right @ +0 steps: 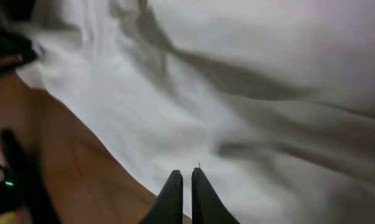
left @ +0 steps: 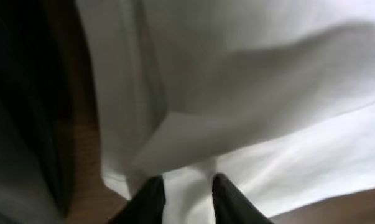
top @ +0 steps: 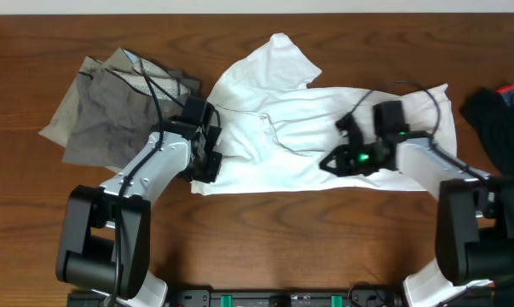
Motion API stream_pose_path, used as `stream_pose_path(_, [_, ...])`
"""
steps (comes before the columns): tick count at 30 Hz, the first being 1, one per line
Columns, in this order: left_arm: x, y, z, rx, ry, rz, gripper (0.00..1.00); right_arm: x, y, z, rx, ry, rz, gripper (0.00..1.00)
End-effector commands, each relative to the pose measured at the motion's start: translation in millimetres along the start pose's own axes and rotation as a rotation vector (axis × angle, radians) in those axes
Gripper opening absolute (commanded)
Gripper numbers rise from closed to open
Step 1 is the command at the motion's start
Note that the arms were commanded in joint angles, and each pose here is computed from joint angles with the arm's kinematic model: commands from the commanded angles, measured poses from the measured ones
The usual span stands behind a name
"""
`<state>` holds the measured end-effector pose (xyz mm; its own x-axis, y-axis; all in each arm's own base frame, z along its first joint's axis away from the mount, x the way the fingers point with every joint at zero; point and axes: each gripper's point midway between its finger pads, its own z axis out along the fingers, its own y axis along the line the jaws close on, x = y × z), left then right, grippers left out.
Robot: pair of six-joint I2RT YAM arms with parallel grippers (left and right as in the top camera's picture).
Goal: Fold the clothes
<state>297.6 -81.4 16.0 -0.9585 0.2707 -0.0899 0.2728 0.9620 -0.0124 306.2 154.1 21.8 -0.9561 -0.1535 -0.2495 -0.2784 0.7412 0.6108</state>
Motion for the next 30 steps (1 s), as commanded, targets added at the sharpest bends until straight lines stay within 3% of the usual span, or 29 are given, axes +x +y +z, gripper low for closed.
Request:
stream_pose_path(1, [3.9,6.5,4.4,-0.036,0.019,0.010,0.24,-3.1,-16.2,3.6,0.168,0.009,-0.071,0.06])
stream_pose_path(6, [12.8,9.7,17.3,-0.054,0.037,0.017,0.07,-15.4,-41.6,3.7,0.358,-0.055,-0.046,0.05])
stream_pose_path(22, [18.1,11.0,24.9,-0.062,0.037,0.017,0.06,-78.7,-58.3,-18.7,0.498,-0.326,-0.066,0.06])
stream_pose_path(25, [17.0,11.0,24.4,-0.062,0.034,0.017,0.07,-80.2,-62.4,-34.2,0.501,-0.334,-0.023,0.04])
stream_pose_path(30, [4.6,10.1,8.5,-0.057,0.001,0.008,0.25,-69.9,-51.7,-80.3,0.416,-0.323,0.079,0.13])
